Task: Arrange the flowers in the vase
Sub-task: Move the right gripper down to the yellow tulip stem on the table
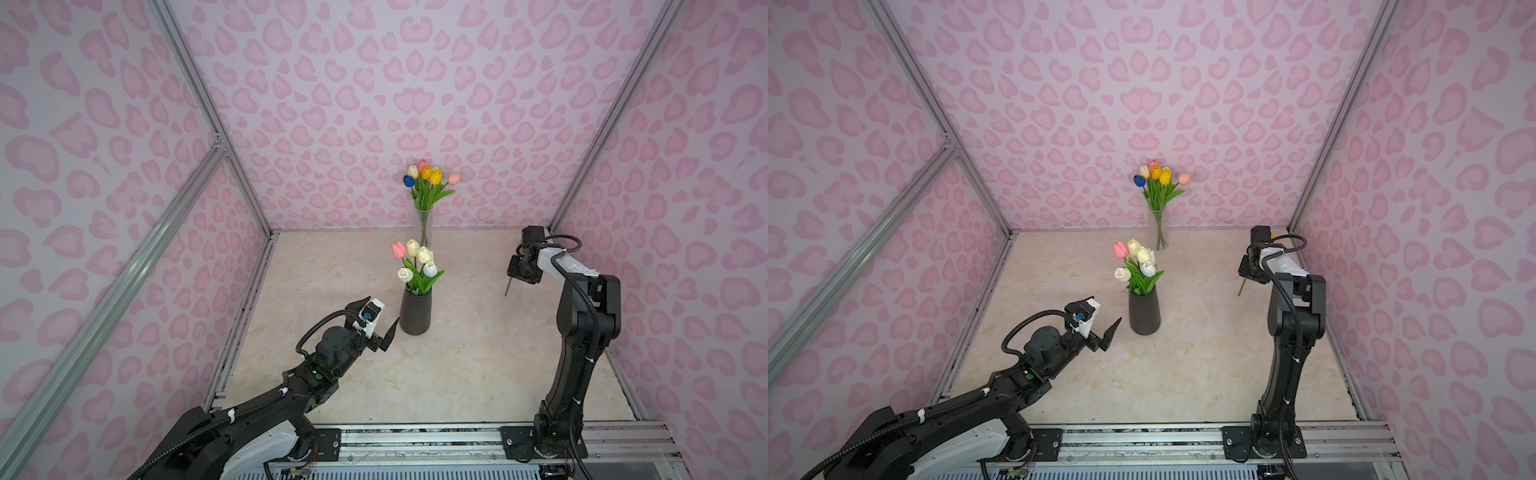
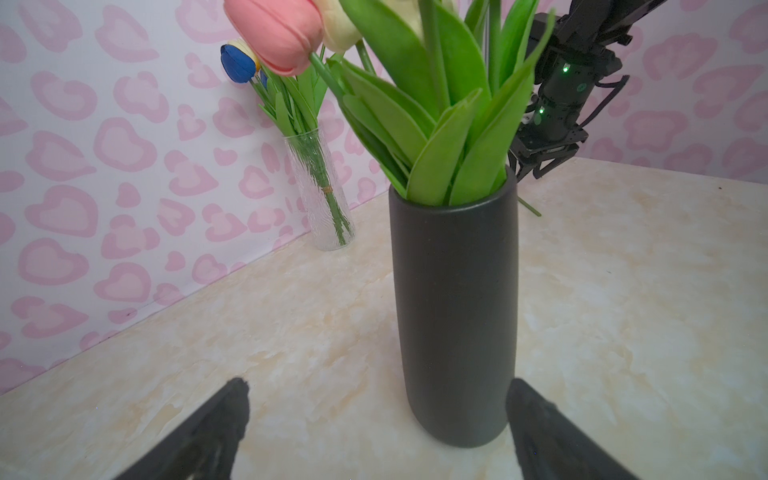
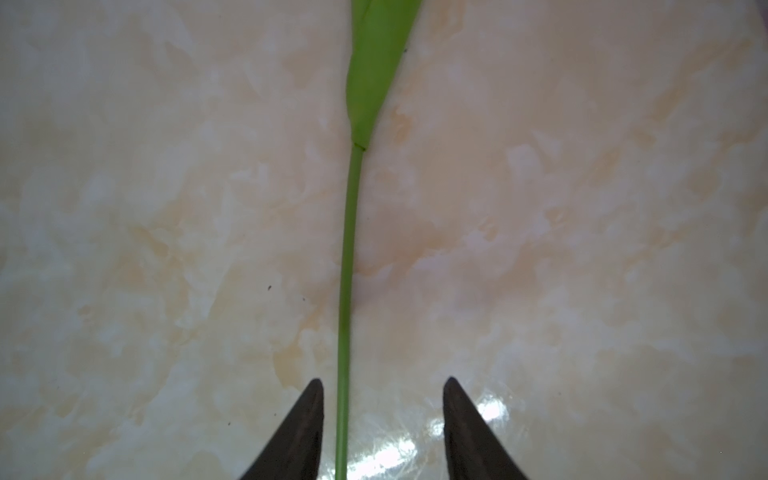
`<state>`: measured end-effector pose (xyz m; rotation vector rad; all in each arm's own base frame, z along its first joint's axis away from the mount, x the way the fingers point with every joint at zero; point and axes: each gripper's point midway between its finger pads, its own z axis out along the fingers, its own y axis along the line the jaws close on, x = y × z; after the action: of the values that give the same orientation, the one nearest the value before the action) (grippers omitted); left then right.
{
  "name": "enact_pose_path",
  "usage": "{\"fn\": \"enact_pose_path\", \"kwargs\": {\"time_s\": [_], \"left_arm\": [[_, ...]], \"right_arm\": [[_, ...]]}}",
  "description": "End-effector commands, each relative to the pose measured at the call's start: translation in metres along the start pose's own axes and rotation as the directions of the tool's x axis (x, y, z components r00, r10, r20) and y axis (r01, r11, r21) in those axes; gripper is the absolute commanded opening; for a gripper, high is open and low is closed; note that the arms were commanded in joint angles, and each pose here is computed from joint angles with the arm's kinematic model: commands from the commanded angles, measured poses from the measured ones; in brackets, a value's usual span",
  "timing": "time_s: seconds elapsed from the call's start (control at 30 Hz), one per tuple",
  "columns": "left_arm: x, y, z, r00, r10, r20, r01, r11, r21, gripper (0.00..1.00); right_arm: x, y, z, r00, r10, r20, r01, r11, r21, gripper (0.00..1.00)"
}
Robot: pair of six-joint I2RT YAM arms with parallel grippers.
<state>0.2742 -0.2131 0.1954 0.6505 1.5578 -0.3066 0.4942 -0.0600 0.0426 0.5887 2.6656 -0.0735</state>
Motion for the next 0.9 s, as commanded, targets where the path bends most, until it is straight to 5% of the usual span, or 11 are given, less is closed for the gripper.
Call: {"fn": "enact_pose_path", "kwargs": {"time_s": [0.0, 0.43, 0.63, 0.87], "left_arm": [[-0.014, 0.001, 0.0, 0.999, 0.002, 0.05, -0.002, 1.0, 0.0, 0.97], [-0.013, -0.002, 0.0, 0.999, 0.008, 0.052, -0.009, 1.0, 0.013, 0.97], [-0.012, 0.0, 0.0, 0.999, 0.011, 0.049, -0.012, 1.0, 0.004, 0.97], [-0.011, -0.001, 0.0, 0.999, 0.013, 0.044, -0.013, 1.0, 0.007, 0.97]], "right_arm": [[0.007, 0.002, 0.012, 0.999, -0.024, -0.044, 0.024, 1.0, -0.005, 0.45], [0.013, 0.005, 0.041, 0.993, -0.055, -0.104, 0.058, 0.998, 0.021, 0.41], [0.02, 0.009, 0.048, 0.99, -0.065, -0.127, 0.064, 0.998, -0.008, 0.04], [0.024, 0.017, 0.036, 0.993, -0.069, -0.092, 0.062, 0.995, -0.072, 0.0]]}}
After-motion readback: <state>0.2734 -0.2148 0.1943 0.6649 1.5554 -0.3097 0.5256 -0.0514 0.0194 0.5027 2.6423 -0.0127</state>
